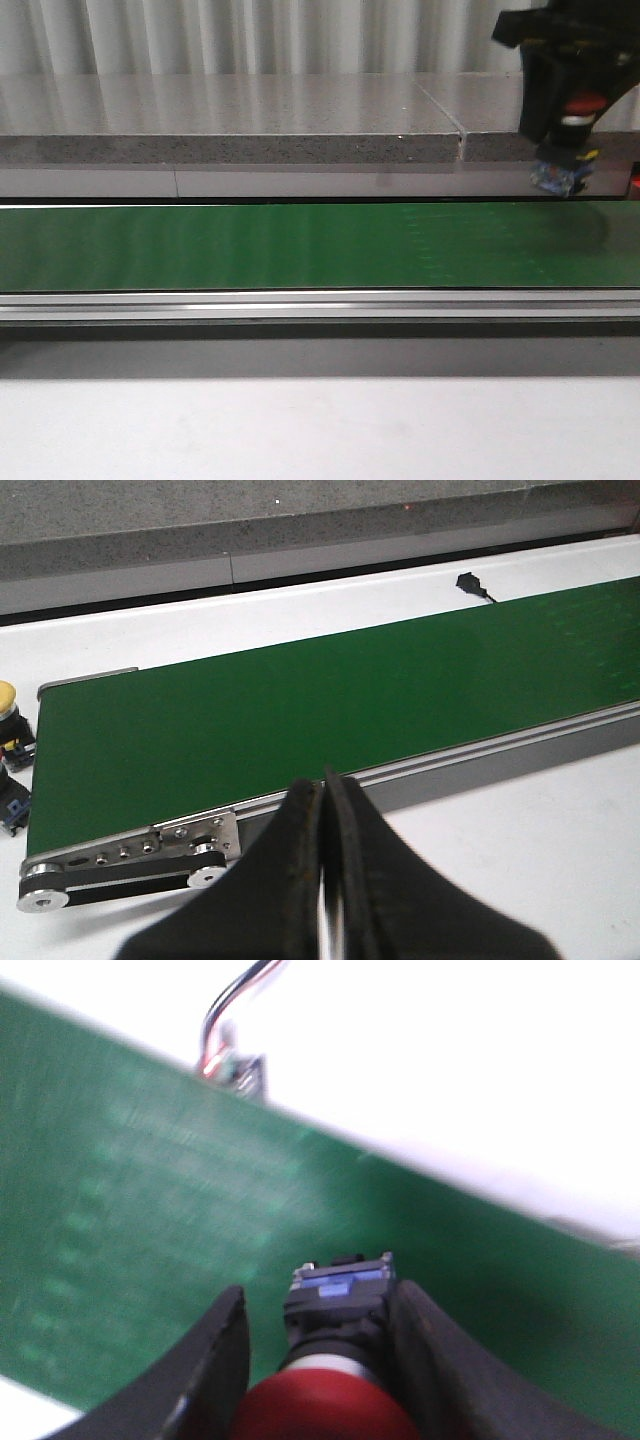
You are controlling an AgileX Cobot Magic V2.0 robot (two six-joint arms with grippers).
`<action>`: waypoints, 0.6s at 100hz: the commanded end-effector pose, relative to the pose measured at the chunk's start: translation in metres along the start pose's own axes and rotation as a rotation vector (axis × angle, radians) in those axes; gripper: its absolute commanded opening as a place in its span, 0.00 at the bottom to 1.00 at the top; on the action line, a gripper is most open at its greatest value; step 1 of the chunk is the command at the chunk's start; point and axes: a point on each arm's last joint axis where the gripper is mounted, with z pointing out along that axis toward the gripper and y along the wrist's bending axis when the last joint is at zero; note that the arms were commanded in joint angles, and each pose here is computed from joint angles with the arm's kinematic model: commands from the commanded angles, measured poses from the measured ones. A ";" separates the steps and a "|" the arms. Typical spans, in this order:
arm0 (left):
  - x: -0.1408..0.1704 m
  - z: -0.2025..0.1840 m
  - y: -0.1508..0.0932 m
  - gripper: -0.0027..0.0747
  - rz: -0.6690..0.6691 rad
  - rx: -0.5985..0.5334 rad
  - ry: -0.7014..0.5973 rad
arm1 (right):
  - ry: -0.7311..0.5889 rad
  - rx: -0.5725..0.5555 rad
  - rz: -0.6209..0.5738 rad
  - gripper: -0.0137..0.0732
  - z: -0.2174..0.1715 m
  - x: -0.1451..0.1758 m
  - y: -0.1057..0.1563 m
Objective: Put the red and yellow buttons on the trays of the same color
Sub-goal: 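Carry the red button into the red tray and open the right gripper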
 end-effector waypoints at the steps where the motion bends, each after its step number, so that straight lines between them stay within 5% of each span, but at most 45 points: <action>1: -0.014 -0.003 -0.001 0.01 -0.002 0.005 -0.094 | -0.177 0.057 0.085 0.44 -0.047 -0.013 -0.024; 30: -0.014 -0.003 -0.001 0.01 -0.002 0.005 -0.094 | -0.356 0.197 0.296 0.43 -0.077 -0.015 -0.099; 60: -0.014 -0.003 -0.001 0.01 -0.002 0.005 -0.094 | -0.314 0.251 0.398 0.43 -0.066 -0.019 -0.157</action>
